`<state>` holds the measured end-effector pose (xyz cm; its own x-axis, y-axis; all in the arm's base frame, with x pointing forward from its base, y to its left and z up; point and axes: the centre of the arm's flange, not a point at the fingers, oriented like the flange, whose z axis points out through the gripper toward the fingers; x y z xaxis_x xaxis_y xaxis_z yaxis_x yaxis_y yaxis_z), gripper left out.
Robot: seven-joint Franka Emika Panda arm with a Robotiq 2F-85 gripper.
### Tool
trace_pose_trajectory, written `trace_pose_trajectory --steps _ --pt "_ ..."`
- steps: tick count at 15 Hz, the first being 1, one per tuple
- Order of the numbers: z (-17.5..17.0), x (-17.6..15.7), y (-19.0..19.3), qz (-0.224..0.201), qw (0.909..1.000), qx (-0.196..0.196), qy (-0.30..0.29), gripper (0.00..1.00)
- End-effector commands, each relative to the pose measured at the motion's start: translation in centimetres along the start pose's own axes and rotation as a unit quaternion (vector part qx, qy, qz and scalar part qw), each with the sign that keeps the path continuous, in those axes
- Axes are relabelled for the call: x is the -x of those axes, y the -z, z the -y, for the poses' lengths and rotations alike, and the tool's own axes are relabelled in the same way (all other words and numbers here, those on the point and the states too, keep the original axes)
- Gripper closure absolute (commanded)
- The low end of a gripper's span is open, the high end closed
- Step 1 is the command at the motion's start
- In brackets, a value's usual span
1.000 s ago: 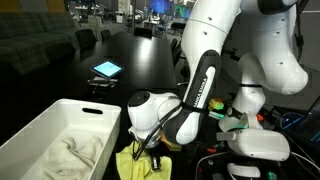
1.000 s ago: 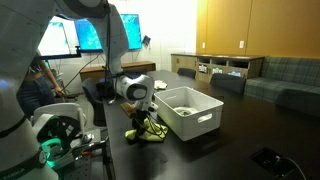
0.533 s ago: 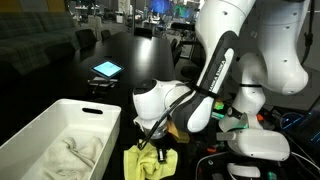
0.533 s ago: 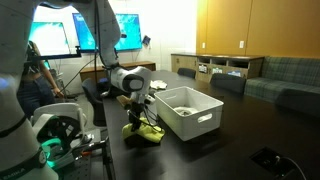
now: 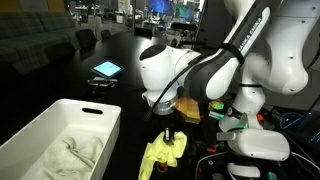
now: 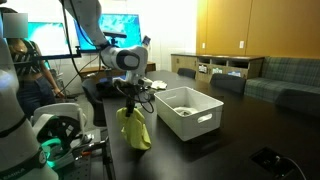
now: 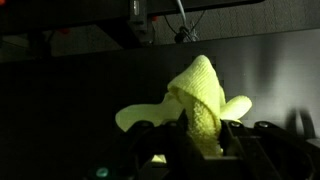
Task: Pick up the marker pen and small tape from the table and put them in the white cup. Pick up the towels from the table and put them in the container.
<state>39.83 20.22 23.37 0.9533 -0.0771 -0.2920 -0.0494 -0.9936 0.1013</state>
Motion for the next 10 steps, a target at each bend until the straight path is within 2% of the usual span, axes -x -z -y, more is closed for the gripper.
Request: trace_pose_trajectory --steps 1,6,10 --pt "-1.7 2.7 4.5 -0.019 0.9976 -0.012 -0.066 0.88" --pt "-2.6 3.7 6.8 -0.053 0.9894 -0.025 -0.132 0.88" --pt "-2.9 3.9 7.6 -0.075 0.985 -0.033 -0.152 0.88"
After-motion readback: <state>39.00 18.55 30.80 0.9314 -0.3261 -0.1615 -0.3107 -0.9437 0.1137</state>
